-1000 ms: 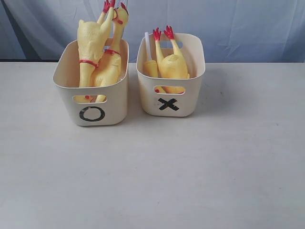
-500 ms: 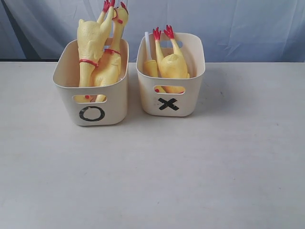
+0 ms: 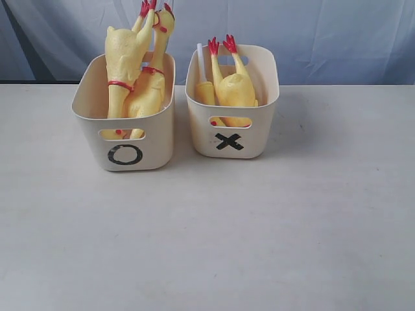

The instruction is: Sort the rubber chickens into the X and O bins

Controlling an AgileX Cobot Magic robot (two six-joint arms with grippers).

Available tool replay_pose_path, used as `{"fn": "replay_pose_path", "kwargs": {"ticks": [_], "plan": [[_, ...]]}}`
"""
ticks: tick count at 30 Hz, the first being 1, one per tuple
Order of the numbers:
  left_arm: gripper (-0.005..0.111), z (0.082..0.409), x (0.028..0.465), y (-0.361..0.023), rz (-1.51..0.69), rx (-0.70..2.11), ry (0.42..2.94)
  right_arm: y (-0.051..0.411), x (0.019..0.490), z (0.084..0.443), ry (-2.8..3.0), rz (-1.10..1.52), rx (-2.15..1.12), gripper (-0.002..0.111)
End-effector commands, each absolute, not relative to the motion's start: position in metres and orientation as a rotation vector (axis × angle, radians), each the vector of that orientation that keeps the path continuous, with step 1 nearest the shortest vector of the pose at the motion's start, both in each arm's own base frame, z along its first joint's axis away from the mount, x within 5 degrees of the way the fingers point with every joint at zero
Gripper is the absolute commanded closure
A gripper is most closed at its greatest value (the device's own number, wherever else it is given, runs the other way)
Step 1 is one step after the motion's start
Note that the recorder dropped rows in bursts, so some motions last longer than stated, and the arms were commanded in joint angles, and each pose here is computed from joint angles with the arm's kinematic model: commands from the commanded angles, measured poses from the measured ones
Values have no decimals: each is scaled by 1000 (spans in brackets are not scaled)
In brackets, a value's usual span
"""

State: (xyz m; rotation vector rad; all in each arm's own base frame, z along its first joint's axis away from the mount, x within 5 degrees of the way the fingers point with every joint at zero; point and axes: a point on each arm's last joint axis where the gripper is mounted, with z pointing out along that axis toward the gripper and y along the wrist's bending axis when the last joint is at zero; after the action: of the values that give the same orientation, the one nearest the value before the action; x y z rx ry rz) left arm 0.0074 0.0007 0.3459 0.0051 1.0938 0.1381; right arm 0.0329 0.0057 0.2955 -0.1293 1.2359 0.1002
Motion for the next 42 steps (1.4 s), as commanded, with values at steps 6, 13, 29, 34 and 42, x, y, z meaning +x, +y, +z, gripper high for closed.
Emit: {"fn": "replay_pose_path", "kwargs": {"ticks": [6,13,29,34,42], "plan": [[107,305,29,0,159,41,1088,5,43,269,1268,-93,-243,108],[107,266,44,1,148,47,1209,5,43,268,1276,-63,-223,108],[107,226,54,2,142,49,1340,8,55,216,1352,-388,-552,108],[107,226,54,2,142,49,1342,9,56,208,1432,-375,-591,108],[107,215,56,3,147,40,1463,9,55,197,1535,-377,-657,108]]}}
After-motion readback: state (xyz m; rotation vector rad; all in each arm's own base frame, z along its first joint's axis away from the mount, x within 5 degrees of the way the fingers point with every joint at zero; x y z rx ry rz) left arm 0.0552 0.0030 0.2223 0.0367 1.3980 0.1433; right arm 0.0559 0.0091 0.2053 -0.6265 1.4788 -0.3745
